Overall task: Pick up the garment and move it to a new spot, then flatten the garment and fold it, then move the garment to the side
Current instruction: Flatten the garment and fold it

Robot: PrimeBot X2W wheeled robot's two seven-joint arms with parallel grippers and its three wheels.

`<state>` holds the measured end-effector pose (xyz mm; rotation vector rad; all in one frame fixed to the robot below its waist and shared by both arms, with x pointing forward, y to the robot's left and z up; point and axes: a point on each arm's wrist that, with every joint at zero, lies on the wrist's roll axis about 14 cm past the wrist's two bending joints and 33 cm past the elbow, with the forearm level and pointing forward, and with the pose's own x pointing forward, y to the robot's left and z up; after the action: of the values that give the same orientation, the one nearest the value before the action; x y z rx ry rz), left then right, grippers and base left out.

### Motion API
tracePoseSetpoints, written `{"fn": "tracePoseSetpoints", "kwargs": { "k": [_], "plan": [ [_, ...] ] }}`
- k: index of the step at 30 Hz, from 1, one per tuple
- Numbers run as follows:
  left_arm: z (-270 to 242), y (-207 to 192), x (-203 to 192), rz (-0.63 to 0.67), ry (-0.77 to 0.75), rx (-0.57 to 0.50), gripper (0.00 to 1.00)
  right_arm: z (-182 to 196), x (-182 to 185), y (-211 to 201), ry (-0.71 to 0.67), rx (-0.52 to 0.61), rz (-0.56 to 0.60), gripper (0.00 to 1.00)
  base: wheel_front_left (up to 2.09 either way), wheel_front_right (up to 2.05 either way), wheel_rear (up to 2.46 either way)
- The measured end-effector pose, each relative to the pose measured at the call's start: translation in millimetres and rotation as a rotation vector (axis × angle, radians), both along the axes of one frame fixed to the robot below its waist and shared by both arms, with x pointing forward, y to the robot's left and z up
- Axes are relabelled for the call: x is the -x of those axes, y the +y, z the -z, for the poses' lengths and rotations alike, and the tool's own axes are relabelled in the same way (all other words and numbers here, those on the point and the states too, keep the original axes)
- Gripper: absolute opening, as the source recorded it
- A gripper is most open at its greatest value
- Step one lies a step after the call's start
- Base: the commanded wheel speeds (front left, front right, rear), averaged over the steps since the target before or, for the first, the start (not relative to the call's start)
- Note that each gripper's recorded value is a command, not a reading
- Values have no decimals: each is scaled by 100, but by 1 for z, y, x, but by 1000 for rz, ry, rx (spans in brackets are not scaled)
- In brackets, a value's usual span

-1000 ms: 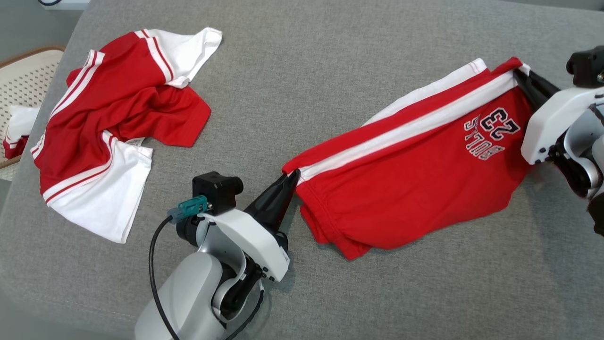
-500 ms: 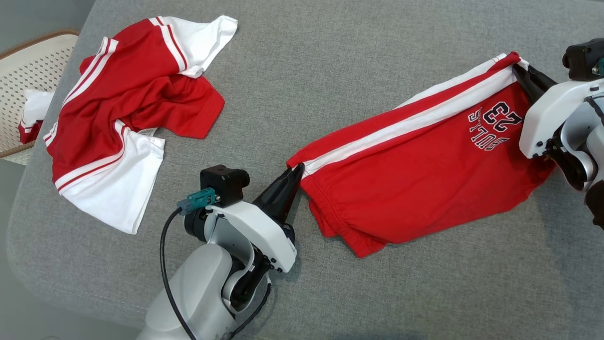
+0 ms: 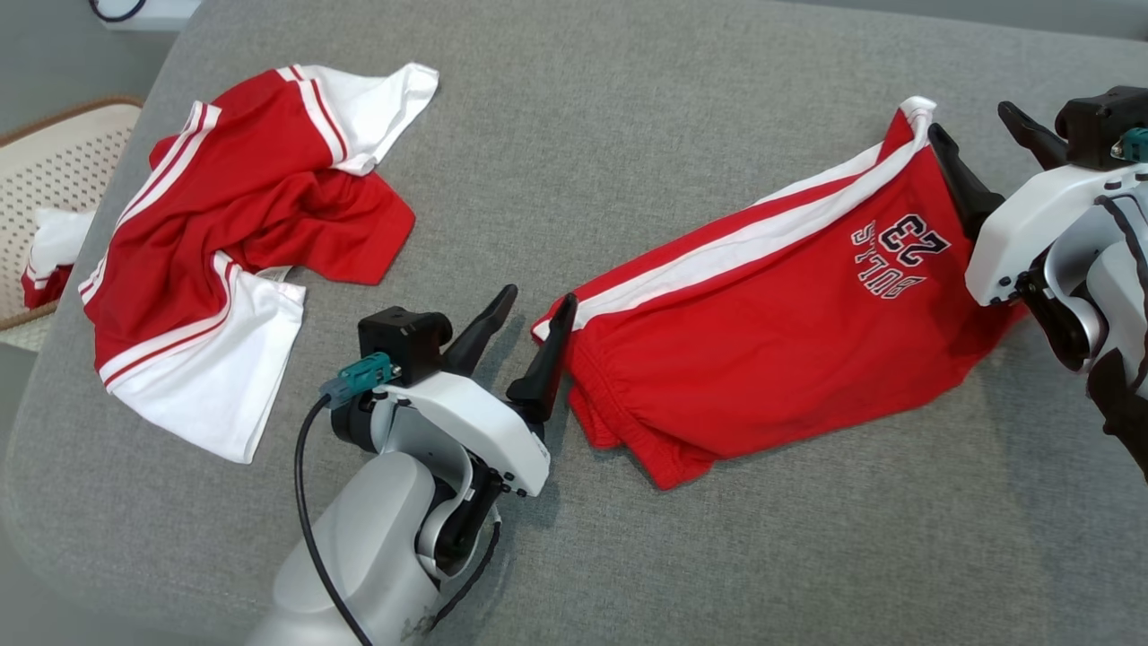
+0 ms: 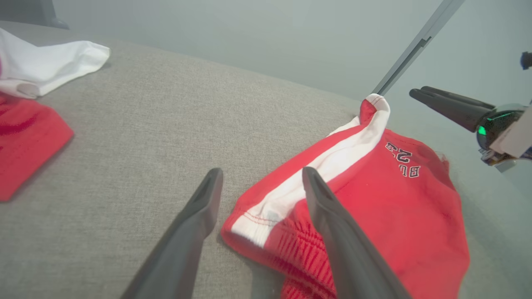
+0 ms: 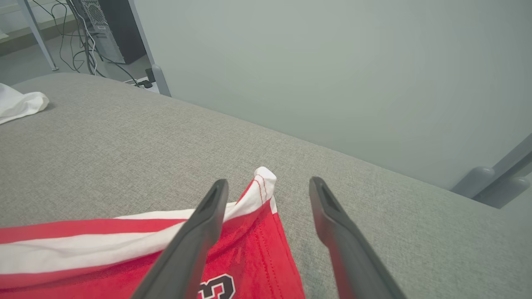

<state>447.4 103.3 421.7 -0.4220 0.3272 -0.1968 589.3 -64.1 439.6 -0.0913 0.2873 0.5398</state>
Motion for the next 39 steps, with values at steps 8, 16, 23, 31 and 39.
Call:
{"fn": "tracePoseSetpoints", "kwargs": {
  "k": [8,16,23,31,39],
  "plan": [
    [-28,12,3,-91,-112,7,100,-41,13,-3,-85,-88,16,100,0,0,0],
    [-44,33,23,-176,-184,-27,100,-63,54,-26,-176,-181,79,100,0,0,0],
    [-64,37,40,-178,-267,-68,100,-67,99,-47,-222,-245,175,100,0,0,0],
    [-78,35,68,-155,-335,-112,100,-69,155,-67,-255,-310,270,100,0,0,0],
    [-83,41,89,-166,-367,-151,100,-67,193,-82,-258,-353,340,100,0,0,0]
  ]
}}
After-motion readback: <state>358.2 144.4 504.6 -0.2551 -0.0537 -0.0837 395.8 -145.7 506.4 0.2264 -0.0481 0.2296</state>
